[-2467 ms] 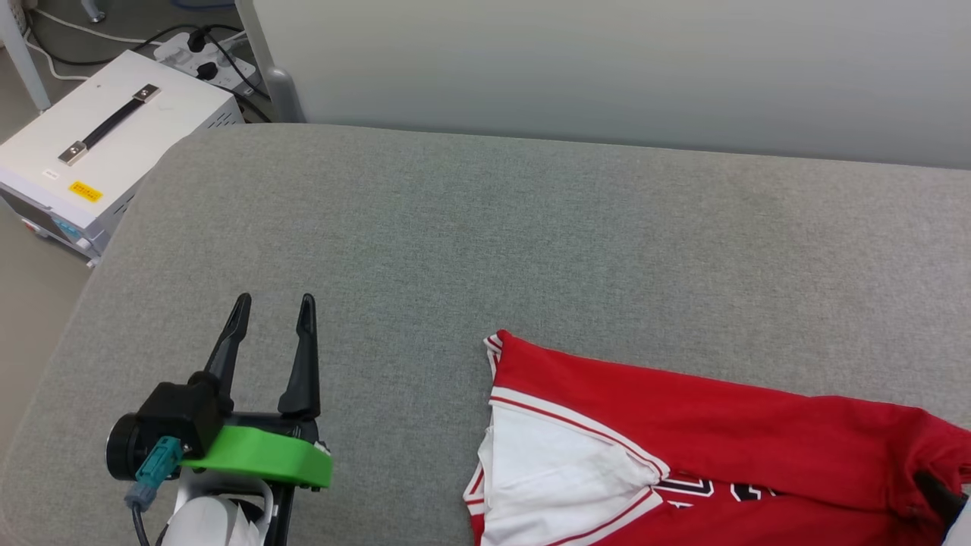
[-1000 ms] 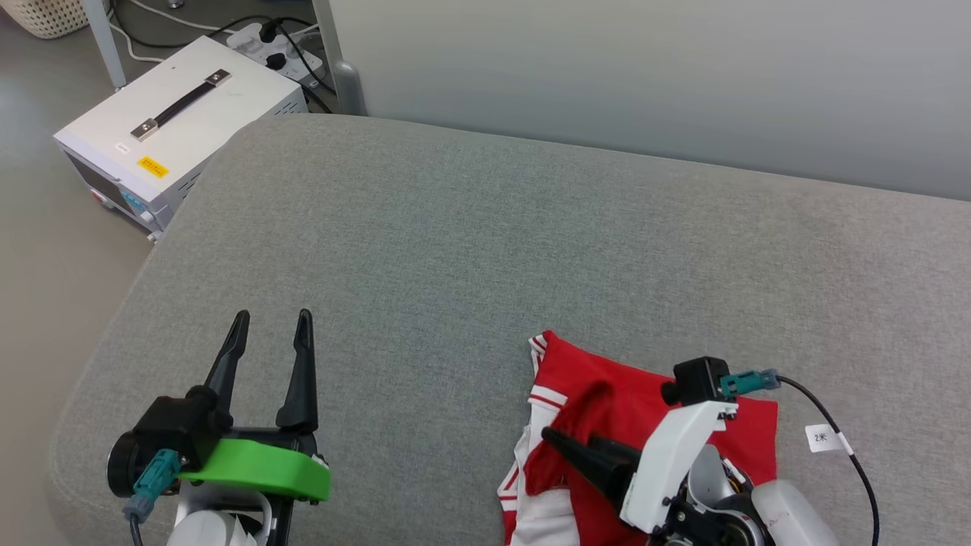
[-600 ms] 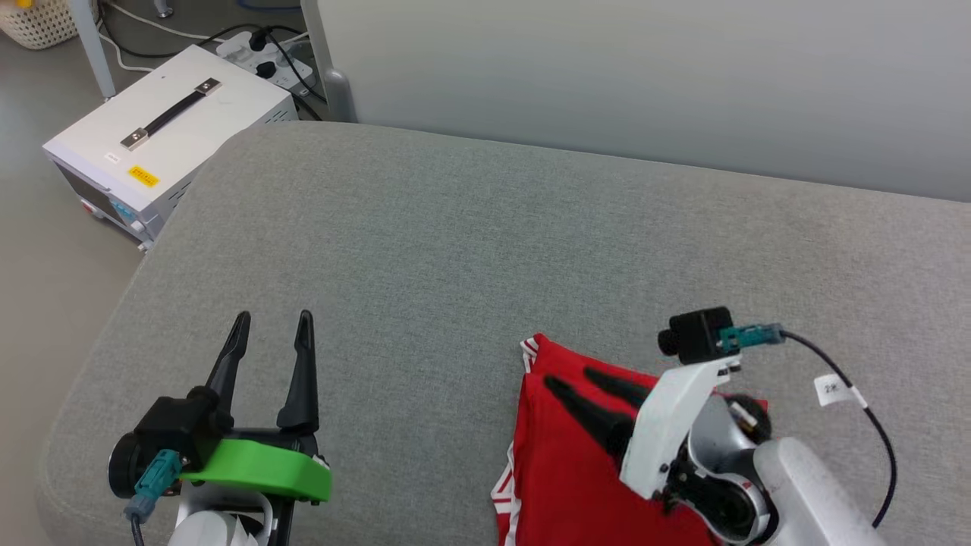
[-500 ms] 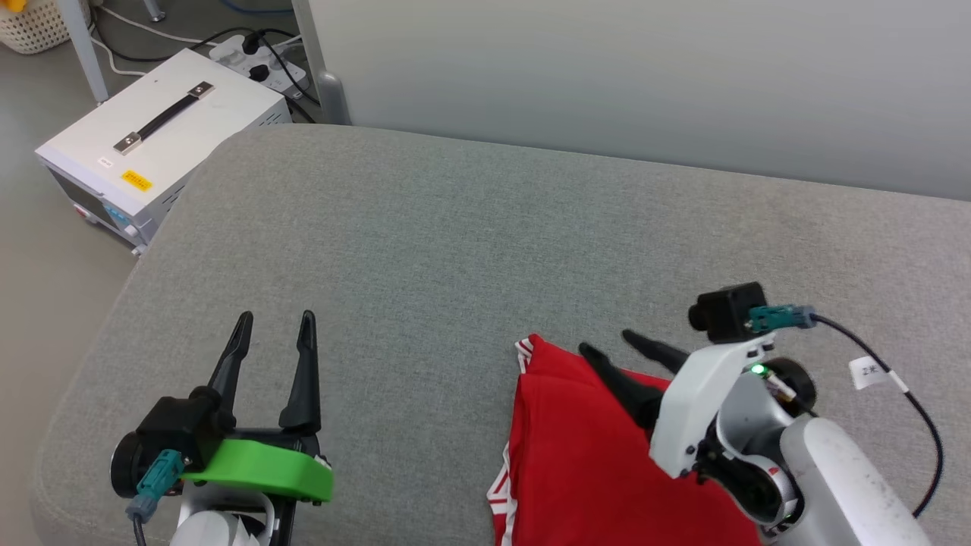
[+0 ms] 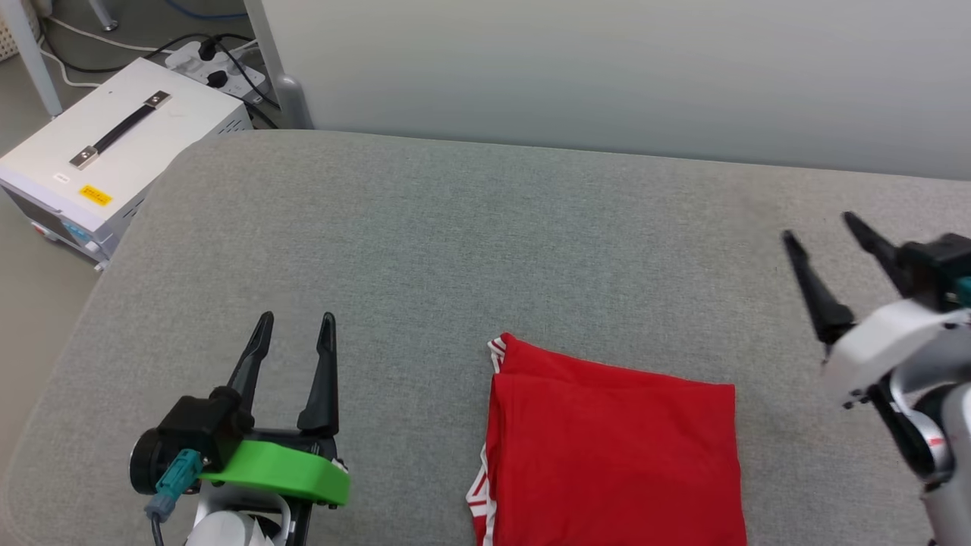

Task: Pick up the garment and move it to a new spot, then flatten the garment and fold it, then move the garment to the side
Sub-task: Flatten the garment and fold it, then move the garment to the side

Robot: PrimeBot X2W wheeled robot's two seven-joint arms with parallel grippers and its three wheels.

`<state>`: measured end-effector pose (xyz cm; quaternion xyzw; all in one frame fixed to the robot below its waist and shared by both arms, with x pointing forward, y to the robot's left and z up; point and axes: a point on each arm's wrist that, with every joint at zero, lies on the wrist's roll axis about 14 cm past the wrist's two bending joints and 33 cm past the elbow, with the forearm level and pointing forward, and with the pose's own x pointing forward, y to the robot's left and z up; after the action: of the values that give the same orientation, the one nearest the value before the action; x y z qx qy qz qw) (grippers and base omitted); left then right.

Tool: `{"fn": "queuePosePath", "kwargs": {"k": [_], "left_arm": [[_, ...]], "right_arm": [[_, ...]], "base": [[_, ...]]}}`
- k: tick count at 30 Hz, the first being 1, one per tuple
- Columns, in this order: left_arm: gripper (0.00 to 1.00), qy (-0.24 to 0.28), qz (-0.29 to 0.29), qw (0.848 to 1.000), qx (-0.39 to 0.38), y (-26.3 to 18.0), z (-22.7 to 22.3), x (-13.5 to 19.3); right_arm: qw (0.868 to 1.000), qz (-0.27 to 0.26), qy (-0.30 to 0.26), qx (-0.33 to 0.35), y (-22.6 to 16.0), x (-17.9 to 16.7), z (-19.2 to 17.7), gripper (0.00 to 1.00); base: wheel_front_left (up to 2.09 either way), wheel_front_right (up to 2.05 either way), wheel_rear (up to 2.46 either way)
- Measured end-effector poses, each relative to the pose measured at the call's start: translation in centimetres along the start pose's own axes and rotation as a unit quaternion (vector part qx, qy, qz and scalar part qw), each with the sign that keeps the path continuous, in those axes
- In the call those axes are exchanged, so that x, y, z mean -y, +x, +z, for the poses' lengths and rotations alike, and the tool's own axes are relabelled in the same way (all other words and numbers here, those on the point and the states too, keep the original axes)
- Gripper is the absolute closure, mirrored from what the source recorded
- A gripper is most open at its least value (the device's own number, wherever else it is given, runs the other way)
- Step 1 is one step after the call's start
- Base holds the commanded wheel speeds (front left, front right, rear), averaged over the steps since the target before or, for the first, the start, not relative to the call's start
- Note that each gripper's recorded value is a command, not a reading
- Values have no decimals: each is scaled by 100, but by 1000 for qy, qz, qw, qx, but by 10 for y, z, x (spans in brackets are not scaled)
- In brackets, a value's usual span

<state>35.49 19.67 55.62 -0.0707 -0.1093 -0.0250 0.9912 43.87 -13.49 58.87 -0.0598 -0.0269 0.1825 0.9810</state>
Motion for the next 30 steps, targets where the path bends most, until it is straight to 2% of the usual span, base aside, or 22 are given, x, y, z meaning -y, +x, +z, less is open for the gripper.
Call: {"fn": "queuePosePath", "kwargs": {"k": [6, 14, 20, 30], "left_arm": [[0, -7, -15, 1000, -5, 4, -5, 11], [0, -16, -32, 999, -15, 4, -12, 23], [0, -18, -30, 999, -16, 2, -12, 23], [0, -19, -35, 999, -11, 1, -9, 27]], "right_arm": [[997, -65, -8, 30, -29, 34, -3, 0], [990, -127, 26, 58, -64, 43, -15, 0], [987, -142, 55, 55, -76, 35, -28, 0], [988, -135, 57, 39, -75, 27, -35, 0]], "base": [[0, 0, 0], [0, 0, 0], [0, 0, 0], [0, 0, 0]]}}
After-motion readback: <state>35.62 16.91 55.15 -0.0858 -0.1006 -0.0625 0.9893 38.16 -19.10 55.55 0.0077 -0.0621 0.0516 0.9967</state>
